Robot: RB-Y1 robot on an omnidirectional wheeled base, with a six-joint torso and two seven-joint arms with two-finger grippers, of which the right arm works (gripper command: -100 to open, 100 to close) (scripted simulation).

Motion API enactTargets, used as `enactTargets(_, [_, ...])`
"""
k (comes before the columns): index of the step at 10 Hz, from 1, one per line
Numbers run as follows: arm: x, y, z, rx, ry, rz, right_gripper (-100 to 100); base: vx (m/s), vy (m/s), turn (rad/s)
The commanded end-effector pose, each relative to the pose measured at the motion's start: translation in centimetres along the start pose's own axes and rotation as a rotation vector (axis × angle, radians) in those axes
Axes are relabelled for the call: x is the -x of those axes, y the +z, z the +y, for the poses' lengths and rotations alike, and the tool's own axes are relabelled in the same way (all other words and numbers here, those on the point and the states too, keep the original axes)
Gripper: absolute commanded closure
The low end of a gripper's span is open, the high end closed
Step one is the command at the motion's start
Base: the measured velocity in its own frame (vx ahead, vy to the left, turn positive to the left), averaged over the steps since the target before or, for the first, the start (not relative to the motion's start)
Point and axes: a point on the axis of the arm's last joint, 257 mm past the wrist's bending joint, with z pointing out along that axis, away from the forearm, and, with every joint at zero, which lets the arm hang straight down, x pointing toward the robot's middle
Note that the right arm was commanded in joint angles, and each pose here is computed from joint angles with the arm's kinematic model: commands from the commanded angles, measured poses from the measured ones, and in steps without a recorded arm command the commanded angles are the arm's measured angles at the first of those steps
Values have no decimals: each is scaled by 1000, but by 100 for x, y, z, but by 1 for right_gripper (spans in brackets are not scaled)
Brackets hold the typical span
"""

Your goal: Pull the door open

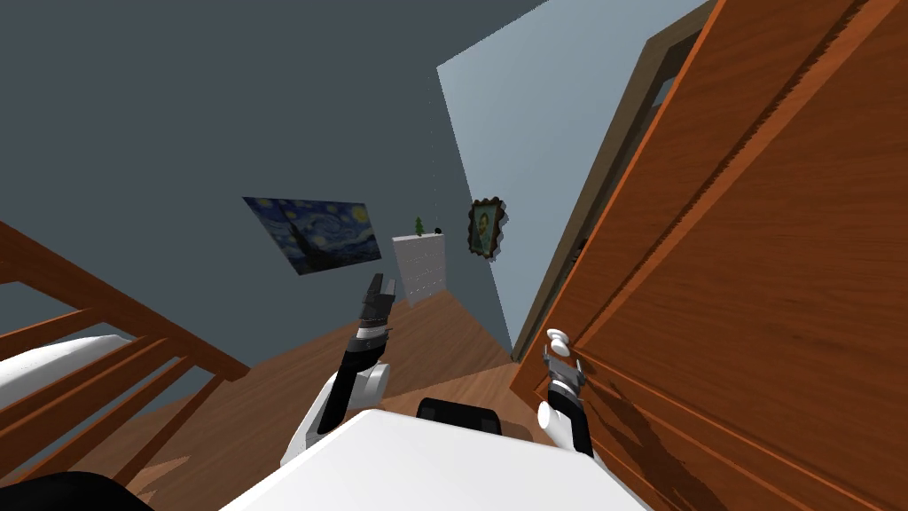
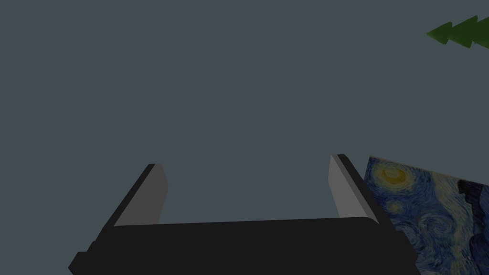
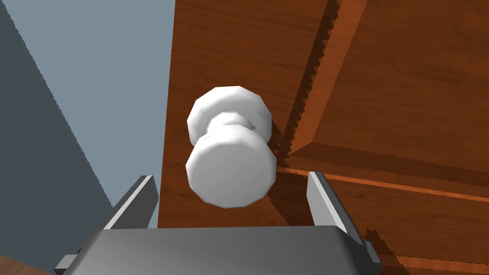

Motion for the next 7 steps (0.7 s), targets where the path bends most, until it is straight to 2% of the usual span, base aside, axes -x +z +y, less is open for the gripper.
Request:
enactTargets(1, [-29,0,-92,2,59,0,-100,-100,-9,19])
enactTargets(7, [-128,-36,-366,9,253,-3,-100,-93,8,23])
